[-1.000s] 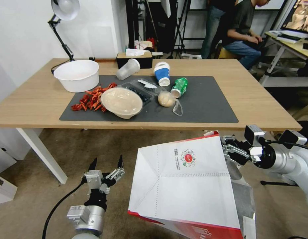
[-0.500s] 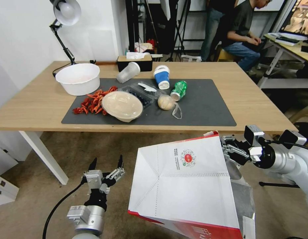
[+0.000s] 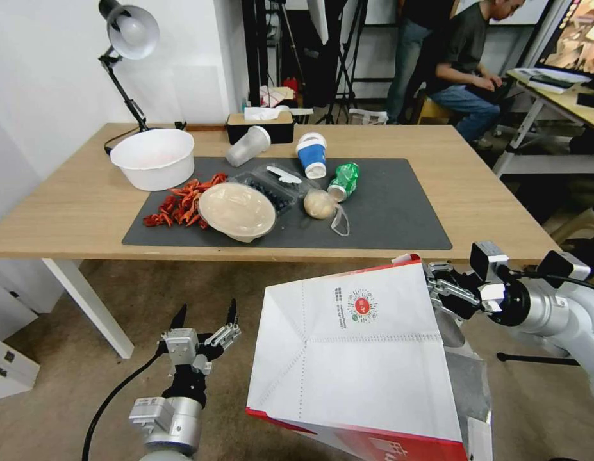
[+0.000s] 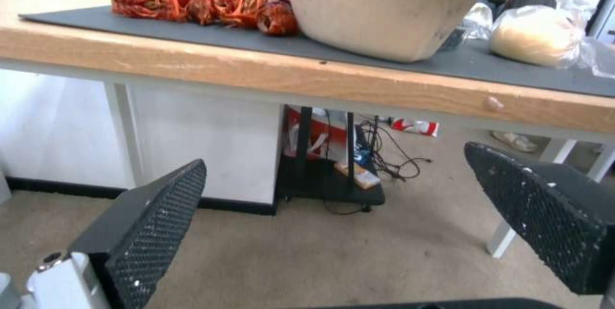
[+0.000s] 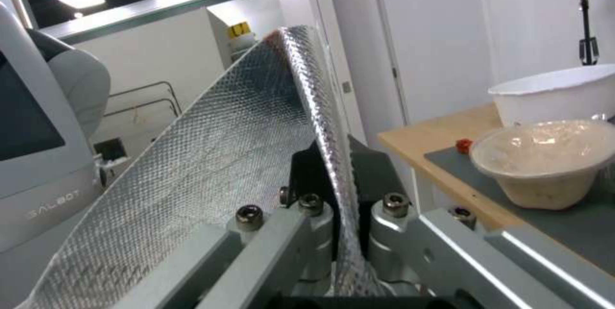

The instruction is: Pick up the food delivery bag from the floor and place it on the table.

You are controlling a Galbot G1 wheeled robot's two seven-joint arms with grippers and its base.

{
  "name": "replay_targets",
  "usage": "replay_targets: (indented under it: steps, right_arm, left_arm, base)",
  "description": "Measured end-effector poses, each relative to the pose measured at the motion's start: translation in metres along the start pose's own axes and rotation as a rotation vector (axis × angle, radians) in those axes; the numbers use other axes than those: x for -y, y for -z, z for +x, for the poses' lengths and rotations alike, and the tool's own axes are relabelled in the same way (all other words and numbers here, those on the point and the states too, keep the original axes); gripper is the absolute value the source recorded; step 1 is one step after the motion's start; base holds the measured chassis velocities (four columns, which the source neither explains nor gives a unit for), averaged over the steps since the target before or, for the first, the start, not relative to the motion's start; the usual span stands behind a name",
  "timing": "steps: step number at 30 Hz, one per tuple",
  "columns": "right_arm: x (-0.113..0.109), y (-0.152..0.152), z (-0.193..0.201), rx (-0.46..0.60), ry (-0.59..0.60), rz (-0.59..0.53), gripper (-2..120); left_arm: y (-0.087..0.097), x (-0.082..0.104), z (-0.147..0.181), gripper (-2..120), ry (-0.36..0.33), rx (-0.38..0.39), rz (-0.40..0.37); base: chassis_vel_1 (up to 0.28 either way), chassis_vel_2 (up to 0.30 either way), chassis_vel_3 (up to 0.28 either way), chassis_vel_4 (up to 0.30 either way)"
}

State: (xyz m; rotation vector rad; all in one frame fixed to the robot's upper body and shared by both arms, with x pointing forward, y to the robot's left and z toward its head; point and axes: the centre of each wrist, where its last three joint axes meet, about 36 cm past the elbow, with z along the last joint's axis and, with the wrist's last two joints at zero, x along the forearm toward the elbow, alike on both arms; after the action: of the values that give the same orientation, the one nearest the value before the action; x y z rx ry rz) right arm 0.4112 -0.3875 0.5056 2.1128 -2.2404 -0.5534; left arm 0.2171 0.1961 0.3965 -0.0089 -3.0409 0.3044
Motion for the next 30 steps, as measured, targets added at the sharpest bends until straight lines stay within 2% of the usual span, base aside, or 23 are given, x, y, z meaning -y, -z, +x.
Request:
replay_targets:
  steps: [30]
  right_arm:
    - [0.0007, -0.0023, -0.0010, 0.007, 0.002, -0.001, 0]
  left_arm:
    - [-0.0017, -0.0007, -0.0001, 100, 0.003, -0.001, 0.000]
  base:
    - [0.000, 0.000, 0.000, 0.000]
